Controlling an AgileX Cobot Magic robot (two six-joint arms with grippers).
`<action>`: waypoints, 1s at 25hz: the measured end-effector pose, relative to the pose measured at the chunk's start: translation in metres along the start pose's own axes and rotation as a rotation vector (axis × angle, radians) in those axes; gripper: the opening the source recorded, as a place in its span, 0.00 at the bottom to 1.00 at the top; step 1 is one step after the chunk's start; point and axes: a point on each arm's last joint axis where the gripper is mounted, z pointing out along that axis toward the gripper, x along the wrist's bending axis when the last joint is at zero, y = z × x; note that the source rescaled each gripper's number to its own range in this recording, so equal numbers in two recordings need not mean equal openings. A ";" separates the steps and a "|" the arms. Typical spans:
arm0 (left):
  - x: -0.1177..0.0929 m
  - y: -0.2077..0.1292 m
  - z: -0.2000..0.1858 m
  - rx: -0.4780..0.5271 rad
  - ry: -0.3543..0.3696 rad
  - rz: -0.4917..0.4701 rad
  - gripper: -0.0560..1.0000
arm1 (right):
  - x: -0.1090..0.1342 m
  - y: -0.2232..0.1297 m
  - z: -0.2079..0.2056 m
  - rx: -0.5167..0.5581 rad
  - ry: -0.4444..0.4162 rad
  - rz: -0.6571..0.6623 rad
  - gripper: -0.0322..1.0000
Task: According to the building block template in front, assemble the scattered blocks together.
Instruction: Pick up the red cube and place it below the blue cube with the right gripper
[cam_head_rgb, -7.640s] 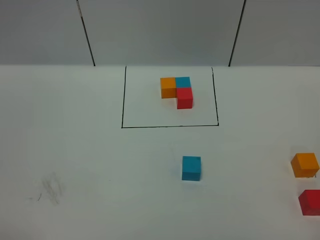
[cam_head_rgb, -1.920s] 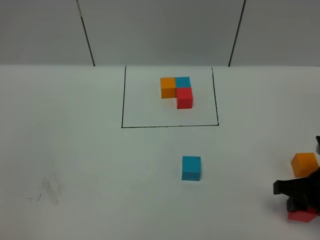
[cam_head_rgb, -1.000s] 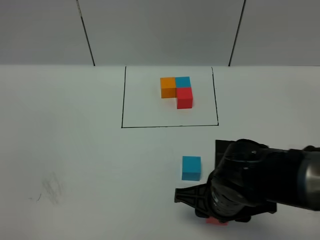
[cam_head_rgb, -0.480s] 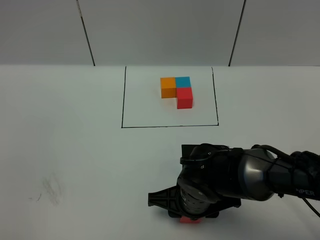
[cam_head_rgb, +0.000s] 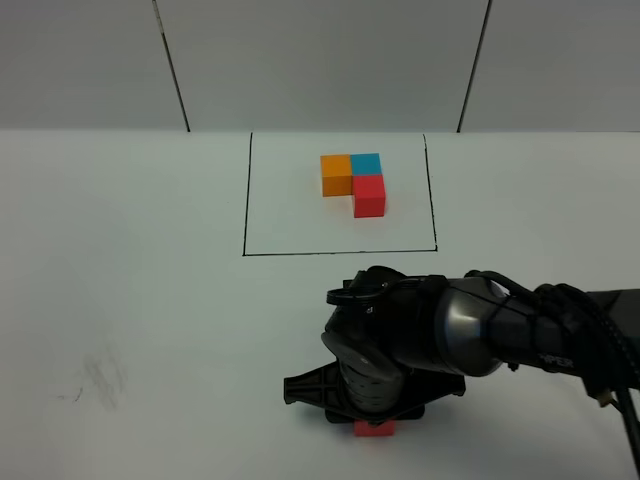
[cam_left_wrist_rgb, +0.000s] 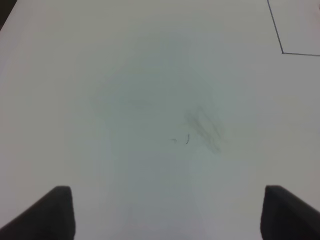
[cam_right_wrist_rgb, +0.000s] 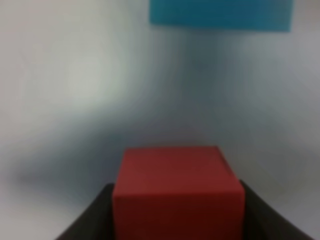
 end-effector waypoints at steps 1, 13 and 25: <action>0.000 0.000 0.000 0.000 0.000 0.000 0.68 | 0.001 0.001 0.003 0.010 -0.006 0.003 0.24; 0.000 0.000 0.000 0.000 0.000 0.000 0.68 | -0.009 0.016 0.006 0.033 -0.013 0.078 0.24; 0.000 0.000 0.000 0.000 0.000 0.000 0.68 | -0.011 0.019 0.006 -0.007 -0.041 0.086 0.24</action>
